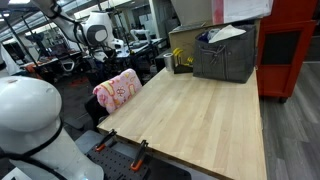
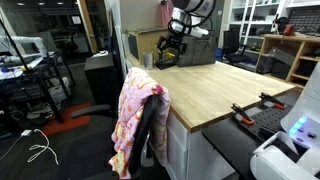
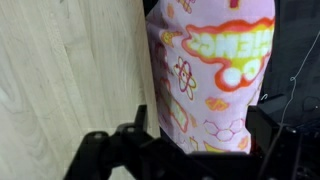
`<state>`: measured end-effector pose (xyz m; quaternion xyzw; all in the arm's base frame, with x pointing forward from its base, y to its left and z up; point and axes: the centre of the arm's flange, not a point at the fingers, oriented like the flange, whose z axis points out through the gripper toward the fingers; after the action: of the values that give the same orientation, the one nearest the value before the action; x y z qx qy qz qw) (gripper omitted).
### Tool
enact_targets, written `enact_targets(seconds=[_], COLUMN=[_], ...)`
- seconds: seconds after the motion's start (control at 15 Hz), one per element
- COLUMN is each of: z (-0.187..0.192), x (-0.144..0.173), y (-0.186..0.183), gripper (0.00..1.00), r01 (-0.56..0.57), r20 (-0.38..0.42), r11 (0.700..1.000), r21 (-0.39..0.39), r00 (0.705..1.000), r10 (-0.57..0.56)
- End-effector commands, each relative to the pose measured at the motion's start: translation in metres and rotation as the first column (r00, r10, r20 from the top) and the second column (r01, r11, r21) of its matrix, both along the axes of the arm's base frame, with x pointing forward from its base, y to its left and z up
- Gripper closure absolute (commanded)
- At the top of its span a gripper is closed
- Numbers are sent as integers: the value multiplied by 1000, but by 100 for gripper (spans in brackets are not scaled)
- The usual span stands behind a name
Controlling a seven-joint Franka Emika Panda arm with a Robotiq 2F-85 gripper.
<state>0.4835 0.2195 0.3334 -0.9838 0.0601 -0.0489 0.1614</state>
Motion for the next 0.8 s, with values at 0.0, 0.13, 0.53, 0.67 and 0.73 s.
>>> enact_targets(seconds=[0.0, 0.13, 0.53, 0.67, 0.73], z=[-4, -8, -28, -35, -38], x=[16, 22, 48, 61, 66], y=[18, 30, 59, 68, 73], gripper=[0, 0, 0, 0, 0], r01=[-67, -96, -173, -187, -193], r20=[35, 37, 40, 40, 39], r11=[998, 995, 984, 982, 981], r21=[-3, -9, -36, -29, -26], r00=[997, 995, 984, 981, 980], r10=[67, 97, 175, 188, 194])
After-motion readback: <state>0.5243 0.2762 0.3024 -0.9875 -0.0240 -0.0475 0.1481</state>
